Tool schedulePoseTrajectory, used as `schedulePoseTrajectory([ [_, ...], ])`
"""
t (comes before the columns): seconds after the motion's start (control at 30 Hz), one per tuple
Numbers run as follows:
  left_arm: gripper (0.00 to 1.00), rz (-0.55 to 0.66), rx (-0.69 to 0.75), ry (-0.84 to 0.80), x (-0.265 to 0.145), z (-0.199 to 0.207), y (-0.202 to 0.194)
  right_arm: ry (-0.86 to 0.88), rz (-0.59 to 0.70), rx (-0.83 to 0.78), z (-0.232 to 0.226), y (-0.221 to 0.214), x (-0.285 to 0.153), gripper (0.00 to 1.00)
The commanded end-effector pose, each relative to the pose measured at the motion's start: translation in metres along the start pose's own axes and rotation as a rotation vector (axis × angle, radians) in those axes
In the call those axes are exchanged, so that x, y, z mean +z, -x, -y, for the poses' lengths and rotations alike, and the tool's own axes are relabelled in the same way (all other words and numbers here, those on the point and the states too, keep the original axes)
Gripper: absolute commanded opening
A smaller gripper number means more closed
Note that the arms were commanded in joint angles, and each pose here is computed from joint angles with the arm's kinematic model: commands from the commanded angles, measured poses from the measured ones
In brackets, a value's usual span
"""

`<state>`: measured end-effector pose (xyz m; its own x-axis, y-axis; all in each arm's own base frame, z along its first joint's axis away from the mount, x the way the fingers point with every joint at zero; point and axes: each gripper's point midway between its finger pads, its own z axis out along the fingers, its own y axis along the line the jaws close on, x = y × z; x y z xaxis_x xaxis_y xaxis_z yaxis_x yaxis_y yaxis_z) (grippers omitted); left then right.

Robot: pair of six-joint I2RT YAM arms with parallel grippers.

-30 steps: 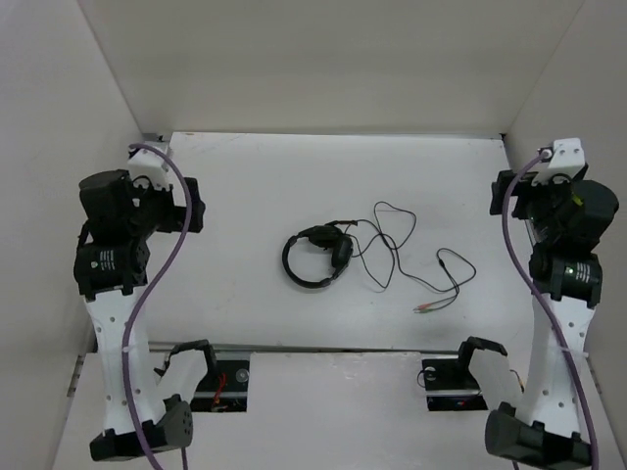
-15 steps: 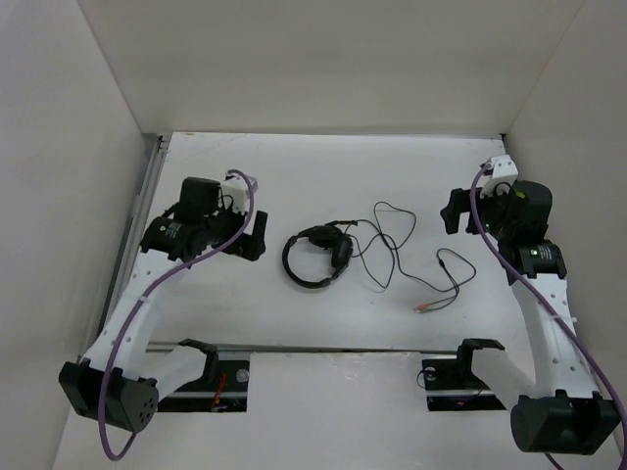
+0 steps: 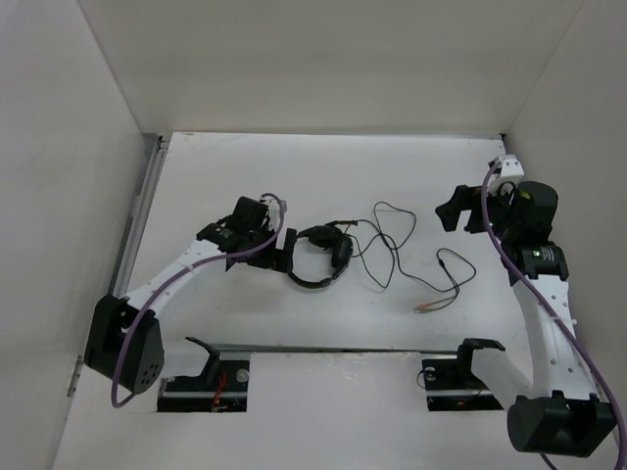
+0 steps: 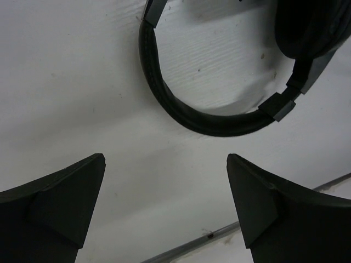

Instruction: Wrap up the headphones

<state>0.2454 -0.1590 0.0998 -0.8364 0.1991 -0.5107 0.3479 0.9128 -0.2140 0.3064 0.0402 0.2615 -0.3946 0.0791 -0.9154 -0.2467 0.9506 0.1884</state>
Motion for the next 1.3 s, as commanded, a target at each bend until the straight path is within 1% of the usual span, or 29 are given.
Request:
schedulePoseTrajectory([
  [0.0, 0.93, 0.088, -0.073, 0.014, 0.018, 0.003, 0.020, 0.015, 0.068, 0.016, -0.001, 0.013, -0.003, 1.00],
  [0.2, 0.84, 0.058, -0.103, 0.049, 0.043, -0.003, 0.009, 0.011, 0.090, 0.028, 0.000, 0.017, -0.009, 1.00],
  [0.33, 0.71, 0.040, -0.114, 0.078, 0.057, -0.006, 0.005, 0.012, 0.121, 0.043, 0.000, 0.024, -0.013, 1.00],
  [0.43, 0.59, 0.035, -0.109, 0.097, 0.066, -0.008, 0.006, 0.019, 0.148, 0.055, -0.002, 0.030, -0.016, 1.00],
  [0.47, 0.57, 0.032, -0.108, 0.102, 0.068, -0.008, 0.007, 0.020, 0.159, 0.058, -0.002, 0.032, -0.017, 1.00],
  [0.6, 0.53, 0.003, -0.090, 0.128, 0.078, -0.008, 0.000, 0.015, 0.179, 0.065, -0.001, 0.034, -0.021, 1.00],
  [0.67, 0.48, -0.016, -0.088, 0.139, 0.084, -0.008, -0.006, 0.012, 0.188, 0.062, -0.001, 0.036, -0.023, 1.00],
  [0.73, 0.42, -0.030, -0.082, 0.146, 0.089, -0.008, -0.010, 0.007, 0.198, 0.062, 0.000, 0.037, -0.025, 1.00],
  [0.8, 0.33, -0.047, -0.074, 0.144, 0.094, -0.005, -0.014, 0.002, 0.207, 0.061, 0.001, 0.038, -0.027, 1.00],
  [0.83, 0.27, -0.054, -0.066, 0.147, 0.097, -0.003, -0.015, -0.003, 0.215, 0.062, 0.002, 0.038, -0.029, 1.00],
  [0.9, 0.20, -0.068, -0.067, 0.144, 0.103, -0.002, -0.017, -0.009, 0.220, 0.069, 0.003, 0.037, -0.031, 1.00],
  [0.97, 0.11, -0.083, -0.070, 0.141, 0.108, 0.002, -0.020, -0.014, 0.228, 0.070, 0.004, 0.038, -0.033, 1.00],
  [1.03, 0.07, -0.087, -0.070, 0.140, 0.112, 0.005, -0.020, -0.014, 0.232, 0.066, 0.003, 0.038, -0.035, 1.00],
  [1.13, 0.00, -0.066, -0.059, 0.130, 0.113, 0.009, -0.006, -0.012, 0.227, 0.037, 0.002, 0.036, -0.036, 1.00],
  [1.27, 0.00, 0.024, -0.060, 0.139, 0.098, 0.004, 0.049, 0.028, 0.195, -0.105, -0.008, 0.025, -0.029, 1.00],
])
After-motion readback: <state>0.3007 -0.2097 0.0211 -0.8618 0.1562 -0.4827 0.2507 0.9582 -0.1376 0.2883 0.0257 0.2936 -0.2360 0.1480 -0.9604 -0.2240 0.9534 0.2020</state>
